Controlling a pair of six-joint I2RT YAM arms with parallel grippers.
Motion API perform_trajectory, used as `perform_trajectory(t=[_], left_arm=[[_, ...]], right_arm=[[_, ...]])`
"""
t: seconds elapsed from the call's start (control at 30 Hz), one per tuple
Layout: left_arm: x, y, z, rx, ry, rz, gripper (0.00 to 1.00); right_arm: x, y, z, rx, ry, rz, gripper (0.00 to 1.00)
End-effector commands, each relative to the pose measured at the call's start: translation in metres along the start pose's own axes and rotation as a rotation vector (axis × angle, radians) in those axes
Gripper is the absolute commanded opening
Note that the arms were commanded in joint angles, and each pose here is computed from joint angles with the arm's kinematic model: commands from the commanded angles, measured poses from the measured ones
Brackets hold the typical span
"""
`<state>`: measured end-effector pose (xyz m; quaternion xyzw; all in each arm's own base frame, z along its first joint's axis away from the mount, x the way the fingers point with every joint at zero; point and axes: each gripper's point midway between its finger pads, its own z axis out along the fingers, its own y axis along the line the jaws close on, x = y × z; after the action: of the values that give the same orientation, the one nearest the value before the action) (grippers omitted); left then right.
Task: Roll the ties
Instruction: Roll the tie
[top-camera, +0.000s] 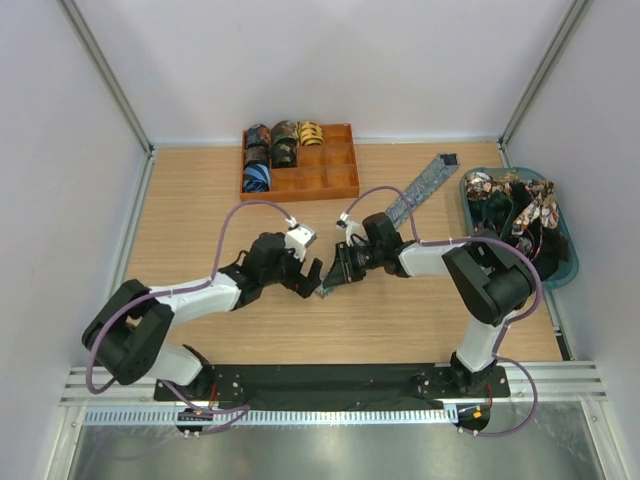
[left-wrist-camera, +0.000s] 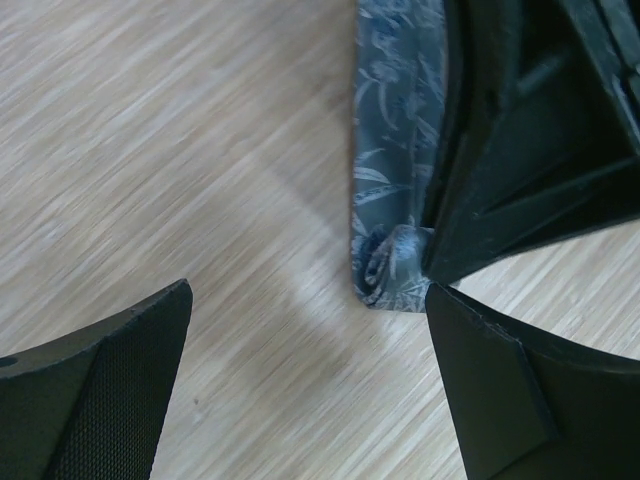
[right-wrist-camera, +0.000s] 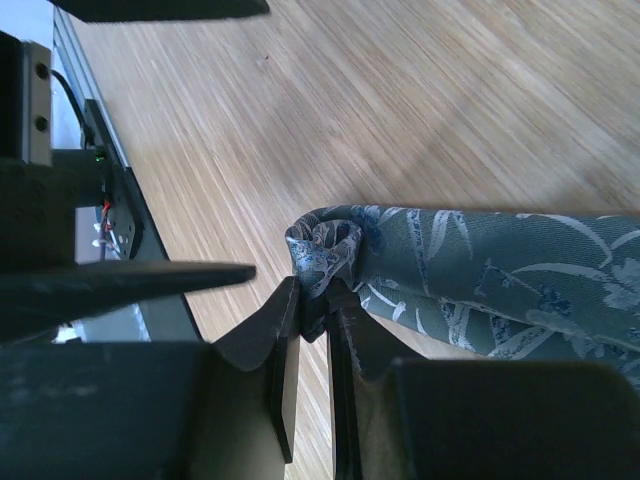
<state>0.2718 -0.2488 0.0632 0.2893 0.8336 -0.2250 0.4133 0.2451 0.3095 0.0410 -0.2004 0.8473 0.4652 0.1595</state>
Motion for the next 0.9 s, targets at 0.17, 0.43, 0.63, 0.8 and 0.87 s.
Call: perform_trajectory(t=[0.17, 0.43, 0.63, 0.8, 0.87], left_arm=[[-0.008, -0.033, 0.020, 0.140, 0.051, 0.223, 1.00], [0.004, -0.046, 0.033, 0.211, 0.122, 0.271, 0.99], [0.021, -0.044, 0.046, 0.178, 0.215, 0.301, 0.90], [0.027, -0.045, 0.051, 0.167, 0.249, 0.326, 0.80], [0.031, -0.043, 0.051, 0.154, 0.273, 0.326, 0.72]], right_arm=[[-0.004, -0.006, 0.002, -0.043, -0.018, 0.035, 0.07], [-0.005, -0.014, 0.000, -0.032, -0.027, 0.064, 0.07], [-0.005, -0.019, 0.001, -0.025, -0.020, 0.079, 0.07], [-0.005, -0.022, 0.002, -0.022, -0.020, 0.083, 0.06], [-0.005, -0.022, 0.002, -0.022, -0.019, 0.085, 0.07]])
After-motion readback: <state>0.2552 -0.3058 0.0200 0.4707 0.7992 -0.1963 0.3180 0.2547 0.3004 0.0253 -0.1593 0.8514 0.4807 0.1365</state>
